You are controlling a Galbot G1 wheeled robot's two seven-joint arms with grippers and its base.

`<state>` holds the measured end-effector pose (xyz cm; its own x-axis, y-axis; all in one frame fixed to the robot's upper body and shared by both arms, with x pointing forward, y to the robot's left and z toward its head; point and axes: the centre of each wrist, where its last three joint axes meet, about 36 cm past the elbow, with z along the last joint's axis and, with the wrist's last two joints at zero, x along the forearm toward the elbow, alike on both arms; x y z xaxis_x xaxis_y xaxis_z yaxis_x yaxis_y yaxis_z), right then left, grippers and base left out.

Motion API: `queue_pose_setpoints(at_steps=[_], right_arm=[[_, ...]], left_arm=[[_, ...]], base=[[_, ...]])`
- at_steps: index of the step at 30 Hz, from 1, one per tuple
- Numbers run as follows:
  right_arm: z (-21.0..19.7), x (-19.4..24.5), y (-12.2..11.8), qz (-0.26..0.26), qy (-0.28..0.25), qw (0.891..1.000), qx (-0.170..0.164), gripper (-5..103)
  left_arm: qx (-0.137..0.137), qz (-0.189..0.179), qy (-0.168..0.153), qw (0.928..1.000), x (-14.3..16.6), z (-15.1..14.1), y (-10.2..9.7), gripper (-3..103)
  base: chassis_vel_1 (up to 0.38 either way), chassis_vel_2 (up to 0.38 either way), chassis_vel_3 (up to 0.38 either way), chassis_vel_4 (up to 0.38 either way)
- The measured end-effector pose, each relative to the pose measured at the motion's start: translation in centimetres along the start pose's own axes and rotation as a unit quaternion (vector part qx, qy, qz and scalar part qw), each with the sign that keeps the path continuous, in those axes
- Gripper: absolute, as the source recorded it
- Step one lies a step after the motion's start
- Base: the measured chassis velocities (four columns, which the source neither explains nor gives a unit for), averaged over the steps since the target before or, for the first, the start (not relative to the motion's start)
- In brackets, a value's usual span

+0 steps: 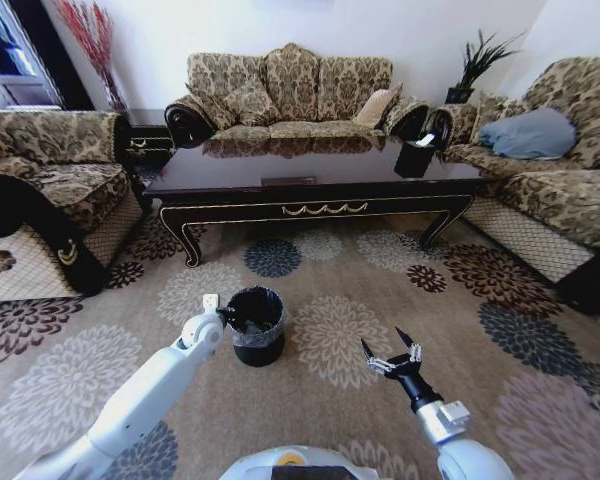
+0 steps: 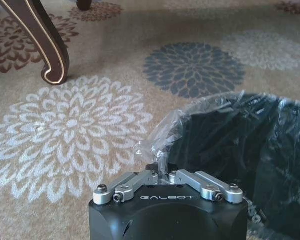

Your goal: Move to the front of the table and pick up the trash from the floor, then place it into the trash bin.

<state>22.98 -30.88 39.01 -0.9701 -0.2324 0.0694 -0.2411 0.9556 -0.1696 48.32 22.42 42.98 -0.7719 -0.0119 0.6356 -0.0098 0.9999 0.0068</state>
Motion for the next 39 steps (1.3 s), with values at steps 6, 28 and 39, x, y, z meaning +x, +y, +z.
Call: queue_pose_setpoints(at_steps=[6, 28, 39], right_arm=[[-0.3, 0.0, -0.2, -0.001, -0.003, 1.000, 0.001, 100], [-0.2, -0.6, -1.5, 0.094, -0.072, 0.987, -0.107, 100], [-0.6, -0.1, -3.3, 0.119, -0.093, 0.986, -0.071, 100]], left_arm=[[0.001, -0.006, -0.006, 1.0000, 0.8, 0.0, 0.1, 26], [-0.010, -0.043, -0.292, 0.9553, 9.7, 4.1, 6.8, 100], [-0.008, -0.050, -0.347, 0.9366, 14.5, 9.8, 9.1, 100]], base=[[0.000, 0.000, 0.000, 0.000], [0.000, 0.000, 0.000, 0.000], [0.000, 0.000, 0.000, 0.000]])
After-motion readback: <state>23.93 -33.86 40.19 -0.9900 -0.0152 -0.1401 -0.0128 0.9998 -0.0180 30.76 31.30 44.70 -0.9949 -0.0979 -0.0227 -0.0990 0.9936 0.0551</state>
